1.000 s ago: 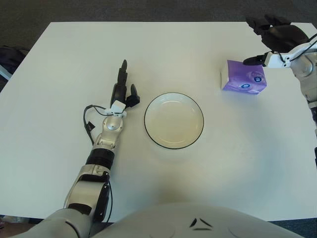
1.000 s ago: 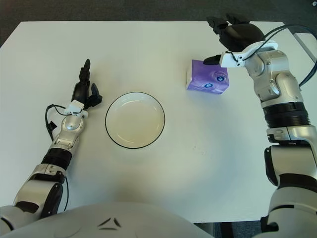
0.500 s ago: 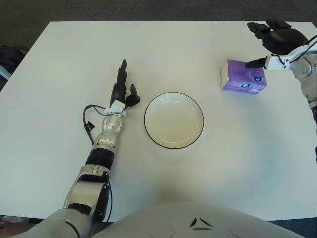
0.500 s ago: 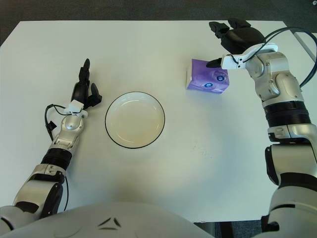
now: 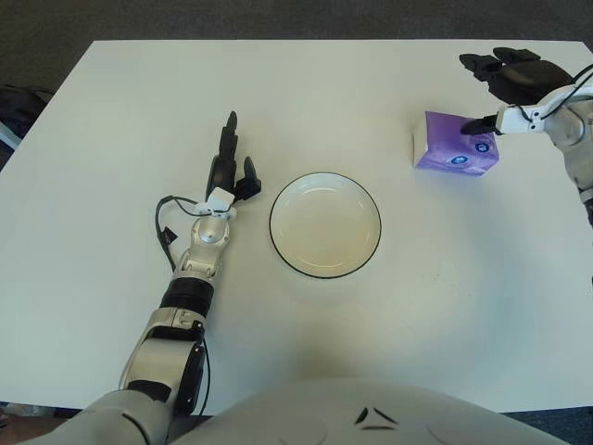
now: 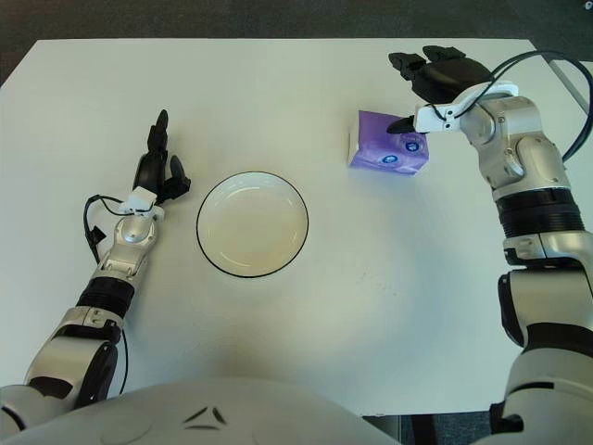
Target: Put the tissue paper into the plate.
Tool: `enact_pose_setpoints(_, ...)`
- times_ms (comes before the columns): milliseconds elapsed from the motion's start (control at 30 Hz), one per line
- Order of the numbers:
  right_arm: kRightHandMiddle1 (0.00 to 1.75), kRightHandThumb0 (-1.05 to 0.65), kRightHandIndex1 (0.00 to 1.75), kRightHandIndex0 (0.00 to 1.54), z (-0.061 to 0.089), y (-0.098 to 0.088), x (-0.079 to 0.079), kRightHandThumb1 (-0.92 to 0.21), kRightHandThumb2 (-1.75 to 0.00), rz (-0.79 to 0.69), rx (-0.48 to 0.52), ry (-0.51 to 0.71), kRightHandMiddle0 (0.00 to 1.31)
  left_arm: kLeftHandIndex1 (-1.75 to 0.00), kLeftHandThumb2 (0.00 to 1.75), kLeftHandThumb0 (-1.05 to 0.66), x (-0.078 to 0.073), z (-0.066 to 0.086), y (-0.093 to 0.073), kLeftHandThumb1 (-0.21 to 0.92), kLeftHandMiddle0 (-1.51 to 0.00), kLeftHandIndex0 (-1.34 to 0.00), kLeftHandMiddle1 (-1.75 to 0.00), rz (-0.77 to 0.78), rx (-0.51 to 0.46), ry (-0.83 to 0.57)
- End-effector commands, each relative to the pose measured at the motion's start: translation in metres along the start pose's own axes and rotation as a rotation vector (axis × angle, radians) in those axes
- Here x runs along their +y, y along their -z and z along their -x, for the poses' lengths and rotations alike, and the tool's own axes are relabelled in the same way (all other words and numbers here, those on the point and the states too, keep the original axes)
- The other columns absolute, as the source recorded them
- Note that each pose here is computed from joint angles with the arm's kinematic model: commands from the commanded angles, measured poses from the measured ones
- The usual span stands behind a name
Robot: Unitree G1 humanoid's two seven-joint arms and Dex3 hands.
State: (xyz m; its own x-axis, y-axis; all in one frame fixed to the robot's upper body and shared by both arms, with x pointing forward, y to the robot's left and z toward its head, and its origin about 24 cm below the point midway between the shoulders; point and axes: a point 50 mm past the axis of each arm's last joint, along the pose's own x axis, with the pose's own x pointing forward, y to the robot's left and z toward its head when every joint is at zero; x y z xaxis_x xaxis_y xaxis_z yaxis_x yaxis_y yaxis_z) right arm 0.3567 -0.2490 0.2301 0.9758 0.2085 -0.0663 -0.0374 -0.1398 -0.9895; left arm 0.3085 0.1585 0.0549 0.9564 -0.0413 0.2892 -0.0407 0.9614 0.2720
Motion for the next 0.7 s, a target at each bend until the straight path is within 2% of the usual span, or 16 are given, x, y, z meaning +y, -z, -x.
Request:
enact_pose_setpoints(0,0.00,-1.05,0.00,0.00,0.0033,0.0058,-0.0107,-0.92,-0.37,0.033,0.012,-0.027,0.00,-0.12,1.13,-0.86,-0.0067,0.0457,0.0465,0.92,-0.01,0.00,-0.01,-0.007,0.236,0.037)
enact_pose_setpoints(367,0.00,-1.05,0.00,0.00,0.0056,0.0060,-0.0110,-0.92,-0.30,0.031,0.009,-0.100,0.00,-0.12,1.13,-0.85,-0.0058,0.0455,0.0480,0.92,-0.01,0.00,-0.01,-0.010,0.243,0.038)
enact_pose_setpoints(667,0.00,-1.05,0.00,0.00,0.0069,-0.0011,-0.0070,-0.92,-0.28,0.036,-0.031,-0.130,0.00,-0.12,1.13,-0.84,-0.0060,0.0448,0.0477,0.92,-0.02,0.00,-0.01,-0.019,0.235,0.042)
